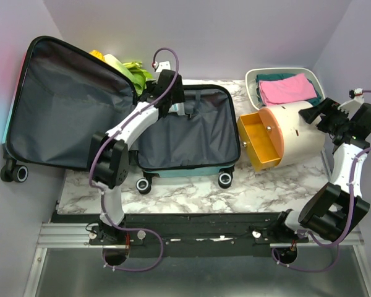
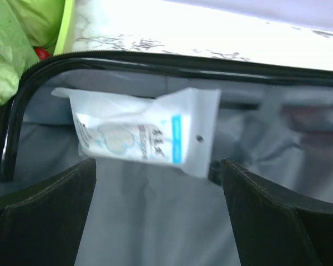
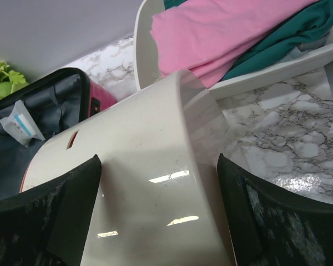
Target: Open, take out, and arrange the luggage
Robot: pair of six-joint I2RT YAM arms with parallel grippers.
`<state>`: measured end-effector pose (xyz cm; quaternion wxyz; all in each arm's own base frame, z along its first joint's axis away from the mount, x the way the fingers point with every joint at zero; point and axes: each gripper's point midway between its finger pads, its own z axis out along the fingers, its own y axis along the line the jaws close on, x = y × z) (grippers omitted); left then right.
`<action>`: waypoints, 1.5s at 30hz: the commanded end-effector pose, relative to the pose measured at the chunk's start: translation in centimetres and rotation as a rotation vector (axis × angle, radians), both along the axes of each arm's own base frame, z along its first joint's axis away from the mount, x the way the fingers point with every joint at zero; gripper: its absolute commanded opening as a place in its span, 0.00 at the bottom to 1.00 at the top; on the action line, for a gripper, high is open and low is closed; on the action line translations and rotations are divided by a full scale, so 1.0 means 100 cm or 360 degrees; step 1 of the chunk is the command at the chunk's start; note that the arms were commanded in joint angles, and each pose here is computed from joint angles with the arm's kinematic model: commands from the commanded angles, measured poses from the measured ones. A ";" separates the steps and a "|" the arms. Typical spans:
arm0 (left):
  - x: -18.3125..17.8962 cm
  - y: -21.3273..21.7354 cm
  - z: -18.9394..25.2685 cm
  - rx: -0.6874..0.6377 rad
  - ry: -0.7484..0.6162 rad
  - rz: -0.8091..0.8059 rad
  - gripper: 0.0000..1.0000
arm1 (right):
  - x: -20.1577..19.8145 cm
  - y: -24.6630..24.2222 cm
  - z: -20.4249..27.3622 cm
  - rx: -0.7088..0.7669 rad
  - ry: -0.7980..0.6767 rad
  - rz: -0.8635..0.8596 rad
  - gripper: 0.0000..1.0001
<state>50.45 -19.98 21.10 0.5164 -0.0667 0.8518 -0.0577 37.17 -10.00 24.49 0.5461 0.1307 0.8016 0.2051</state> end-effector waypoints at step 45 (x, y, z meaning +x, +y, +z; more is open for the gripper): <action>-0.054 0.010 -0.077 -0.0043 0.0533 -0.0463 0.83 | -0.011 0.025 -0.042 0.0130 0.0253 0.0083 0.91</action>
